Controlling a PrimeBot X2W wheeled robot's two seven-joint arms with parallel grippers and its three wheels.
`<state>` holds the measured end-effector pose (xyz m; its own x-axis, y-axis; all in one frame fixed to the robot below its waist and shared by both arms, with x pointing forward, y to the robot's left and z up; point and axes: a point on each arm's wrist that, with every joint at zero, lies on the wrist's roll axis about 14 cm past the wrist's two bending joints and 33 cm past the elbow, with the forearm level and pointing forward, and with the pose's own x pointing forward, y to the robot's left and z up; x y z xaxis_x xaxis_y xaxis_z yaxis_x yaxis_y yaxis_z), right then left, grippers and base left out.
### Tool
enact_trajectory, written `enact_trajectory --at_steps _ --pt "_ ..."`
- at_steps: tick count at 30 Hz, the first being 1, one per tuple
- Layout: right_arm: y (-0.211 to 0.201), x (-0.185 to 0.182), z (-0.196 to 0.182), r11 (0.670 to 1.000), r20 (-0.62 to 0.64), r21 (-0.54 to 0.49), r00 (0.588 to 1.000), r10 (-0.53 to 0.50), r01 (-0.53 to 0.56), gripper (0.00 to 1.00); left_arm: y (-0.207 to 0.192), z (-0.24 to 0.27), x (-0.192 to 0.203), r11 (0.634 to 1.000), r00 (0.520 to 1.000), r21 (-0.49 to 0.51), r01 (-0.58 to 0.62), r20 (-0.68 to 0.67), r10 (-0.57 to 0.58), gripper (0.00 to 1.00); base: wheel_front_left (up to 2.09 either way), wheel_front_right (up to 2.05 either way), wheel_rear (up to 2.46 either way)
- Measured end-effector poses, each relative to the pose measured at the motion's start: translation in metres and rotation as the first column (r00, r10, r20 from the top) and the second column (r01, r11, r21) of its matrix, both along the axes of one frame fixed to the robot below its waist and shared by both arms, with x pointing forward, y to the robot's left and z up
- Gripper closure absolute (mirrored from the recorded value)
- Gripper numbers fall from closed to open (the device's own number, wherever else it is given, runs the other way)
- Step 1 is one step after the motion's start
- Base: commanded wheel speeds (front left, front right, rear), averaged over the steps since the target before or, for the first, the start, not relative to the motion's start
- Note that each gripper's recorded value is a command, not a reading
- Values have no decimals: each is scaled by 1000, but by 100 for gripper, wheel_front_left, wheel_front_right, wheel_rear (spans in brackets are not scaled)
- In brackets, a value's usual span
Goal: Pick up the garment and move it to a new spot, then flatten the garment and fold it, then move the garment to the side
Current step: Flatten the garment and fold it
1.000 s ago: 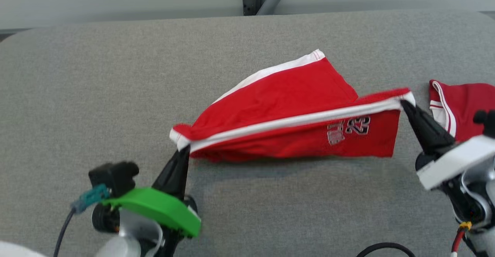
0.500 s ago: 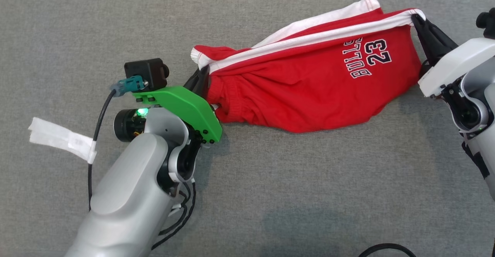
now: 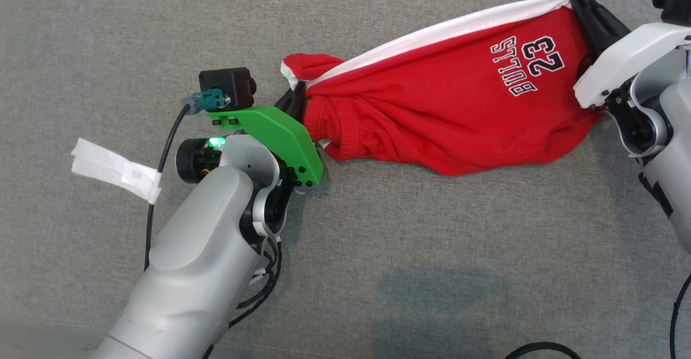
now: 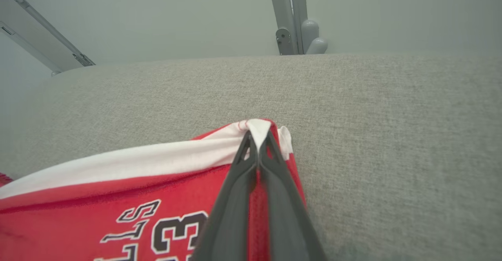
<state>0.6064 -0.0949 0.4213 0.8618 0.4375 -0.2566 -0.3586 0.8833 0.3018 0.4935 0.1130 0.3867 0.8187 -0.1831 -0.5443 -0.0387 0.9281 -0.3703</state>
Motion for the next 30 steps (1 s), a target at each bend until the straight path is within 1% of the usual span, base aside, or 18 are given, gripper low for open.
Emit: enact_trajectory --at_steps 2,4,7,9,11,14,16,19,22,25,30 --pt "3 -5 0 999 12 -39 1000 28 -28 0 -3 6 1 1000 999 -8 6 33 -6 0 0 0 0" --pt "4 -7 1 997 16 -57 999 45 -44 0 -4 10 2 1000 999 -11 3 53 -2 0 0 0 0" --pt "8 -15 13 991 31 -98 995 95 -91 0 -5 25 -1 1000 992 -18 4 123 -1 0 0 0 0" --pt "6 -19 24 986 46 -124 992 116 -110 0 -8 43 -3 999 975 25 40 216 -45 0 0 0 0" --pt "-3 -21 35 982 47 -155 992 119 -110 0 -4 57 -8 993 954 101 61 286 -88 0 0 0 0" --pt "-14 -24 47 973 33 -203 992 118 -109 0 -4 70 -25 985 934 156 71 337 -121 0 0 0 0" --pt "-24 -25 49 967 9 -235 994 104 -99 0 -3 80 -33 984 920 172 57 373 -118 0 0 0 0" --pt "-34 -29 30 956 -72 -276 994 80 -97 0 2 92 -46 982 899 186 23 426 -101 0 0 0 0" --pt "-33 -29 13 957 -126 -273 990 69 -102 0 5 93 -52 982 891 190 -3 447 -84 0 0 0 0" --pt "-27 -33 -13 949 -193 -286 978 78 -132 0 13 81 -61 978 902 205 -25 427 -66 0 0 0 0" --pt "-14 -28 -34 954 -255 -261 963 82 -150 0 28 65 -72 969 913 237 -71 406 -32 0 0 0 0"
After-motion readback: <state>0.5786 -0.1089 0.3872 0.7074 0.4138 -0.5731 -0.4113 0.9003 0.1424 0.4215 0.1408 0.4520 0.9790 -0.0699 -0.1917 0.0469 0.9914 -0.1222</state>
